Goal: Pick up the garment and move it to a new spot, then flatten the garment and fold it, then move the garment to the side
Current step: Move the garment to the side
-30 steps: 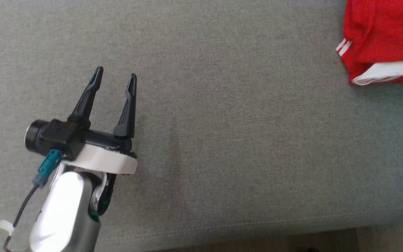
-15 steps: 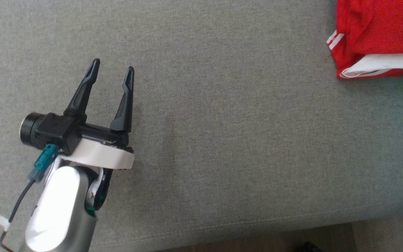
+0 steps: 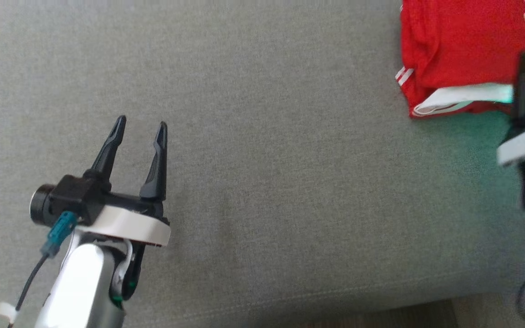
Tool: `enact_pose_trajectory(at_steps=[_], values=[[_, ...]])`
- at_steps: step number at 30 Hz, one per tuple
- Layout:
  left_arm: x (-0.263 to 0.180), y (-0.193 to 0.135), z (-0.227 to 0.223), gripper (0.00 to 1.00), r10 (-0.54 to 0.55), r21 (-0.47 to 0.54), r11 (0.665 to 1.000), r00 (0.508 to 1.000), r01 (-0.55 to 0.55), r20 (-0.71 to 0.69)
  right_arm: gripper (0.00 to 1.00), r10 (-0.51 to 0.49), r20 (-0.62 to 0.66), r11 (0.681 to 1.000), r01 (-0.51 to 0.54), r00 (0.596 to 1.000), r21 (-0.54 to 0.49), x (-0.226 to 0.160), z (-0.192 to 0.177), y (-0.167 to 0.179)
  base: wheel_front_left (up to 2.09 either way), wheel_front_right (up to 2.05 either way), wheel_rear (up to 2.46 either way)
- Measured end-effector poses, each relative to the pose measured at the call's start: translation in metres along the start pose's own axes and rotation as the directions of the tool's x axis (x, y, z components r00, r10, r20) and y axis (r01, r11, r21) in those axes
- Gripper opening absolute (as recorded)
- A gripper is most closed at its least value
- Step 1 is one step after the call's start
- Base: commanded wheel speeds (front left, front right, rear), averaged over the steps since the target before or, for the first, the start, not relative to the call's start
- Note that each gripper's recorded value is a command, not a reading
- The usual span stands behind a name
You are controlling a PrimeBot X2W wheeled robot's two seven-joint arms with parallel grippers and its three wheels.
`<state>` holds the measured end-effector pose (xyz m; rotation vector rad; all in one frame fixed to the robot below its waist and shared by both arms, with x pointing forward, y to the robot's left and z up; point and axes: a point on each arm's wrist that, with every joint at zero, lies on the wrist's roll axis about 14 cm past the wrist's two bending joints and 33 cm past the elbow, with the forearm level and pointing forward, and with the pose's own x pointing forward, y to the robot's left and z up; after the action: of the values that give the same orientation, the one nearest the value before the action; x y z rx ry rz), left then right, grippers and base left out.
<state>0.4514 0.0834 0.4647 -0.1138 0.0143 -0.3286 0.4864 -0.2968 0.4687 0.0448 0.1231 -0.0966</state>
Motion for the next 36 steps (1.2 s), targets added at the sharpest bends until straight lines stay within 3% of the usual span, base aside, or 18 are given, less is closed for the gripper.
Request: enact_pose_trajectory(at_steps=[9,21,36], values=[[-0.027,0.013,0.021,1.0,0.074,0.0,0.997,0.997,-0.074,0.034,1.0,0.063,0.068,0.995,-0.068,0.996,0.077,-0.052,-0.003,0.058,0.0,0.0,0.0],[-0.085,0.033,0.028,1.0,0.191,-0.01,0.982,0.981,-0.191,0.029,1.0,0.173,0.029,0.978,-0.175,0.984,0.11,-0.112,-0.011,0.108,0.0,0.0,0.0],[-0.121,0.033,0.034,1.0,0.233,-0.005,0.972,0.971,-0.233,0.042,1.0,0.267,0.046,0.96,-0.27,0.963,0.079,-0.141,0.004,0.138,0.0,0.0,0.0]])
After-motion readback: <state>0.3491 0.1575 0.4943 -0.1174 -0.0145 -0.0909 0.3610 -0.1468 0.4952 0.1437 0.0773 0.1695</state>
